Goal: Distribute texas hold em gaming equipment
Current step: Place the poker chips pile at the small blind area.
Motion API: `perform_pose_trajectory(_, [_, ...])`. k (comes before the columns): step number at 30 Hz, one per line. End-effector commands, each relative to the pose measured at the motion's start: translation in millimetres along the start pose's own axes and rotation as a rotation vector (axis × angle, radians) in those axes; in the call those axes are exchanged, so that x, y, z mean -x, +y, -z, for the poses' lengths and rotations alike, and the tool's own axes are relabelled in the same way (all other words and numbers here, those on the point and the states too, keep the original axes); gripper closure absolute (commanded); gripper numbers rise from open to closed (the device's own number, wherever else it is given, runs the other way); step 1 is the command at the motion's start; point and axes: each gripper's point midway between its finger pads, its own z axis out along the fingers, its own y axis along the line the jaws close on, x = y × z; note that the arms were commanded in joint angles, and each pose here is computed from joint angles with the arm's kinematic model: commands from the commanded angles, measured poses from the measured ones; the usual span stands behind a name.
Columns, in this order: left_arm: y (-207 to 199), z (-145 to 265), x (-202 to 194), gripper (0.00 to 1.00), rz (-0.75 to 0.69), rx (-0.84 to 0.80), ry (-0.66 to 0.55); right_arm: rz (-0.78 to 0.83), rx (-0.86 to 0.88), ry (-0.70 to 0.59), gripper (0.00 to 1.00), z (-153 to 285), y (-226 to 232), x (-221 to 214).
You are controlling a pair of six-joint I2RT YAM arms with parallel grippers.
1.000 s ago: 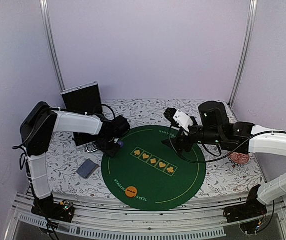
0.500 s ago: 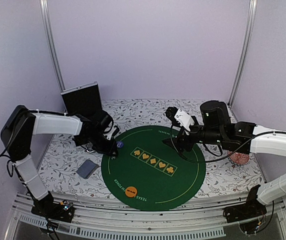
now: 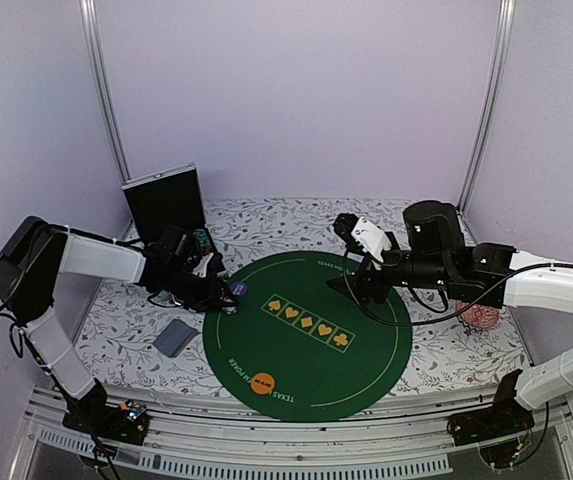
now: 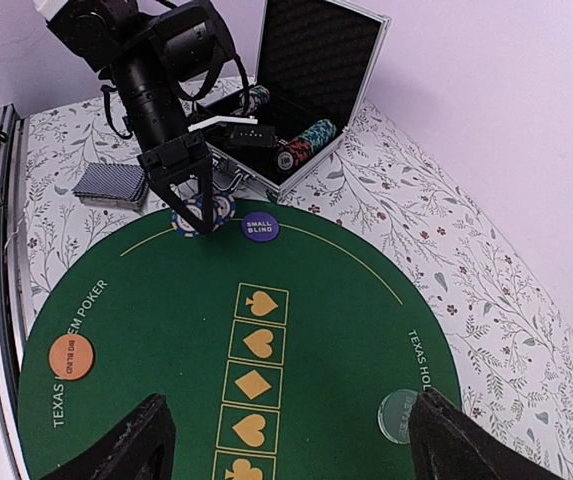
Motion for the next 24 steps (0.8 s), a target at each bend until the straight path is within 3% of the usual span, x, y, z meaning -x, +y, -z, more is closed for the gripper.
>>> perform_pose_trajectory(1, [-8,-5,17,1.0,0.02,-0.088,-0.051,-0.01,0.003,-0.008,0.17,8,1,0])
perform_pose_trajectory(6, [12,-10,13,0.98,0.077,-0.074,-0.052,-0.014,0.014,-0.013,0.17,8,2,1])
perform_pose_trajectory(13, [42,-14,11,0.87,0.089,0.043,-0.064,-0.012,0.019,-0.014,0.17,7,3,1])
perform_pose_trajectory(19, [58,-14,10,0.91,0.068,0.141,-0.06,-0.01,0.024,-0.015,0.17,8,4,2])
perform_pose_trajectory(24, [69,-10,13,0.87,0.038,0.23,-0.056,-0.009,0.027,-0.013,0.17,6,5,1])
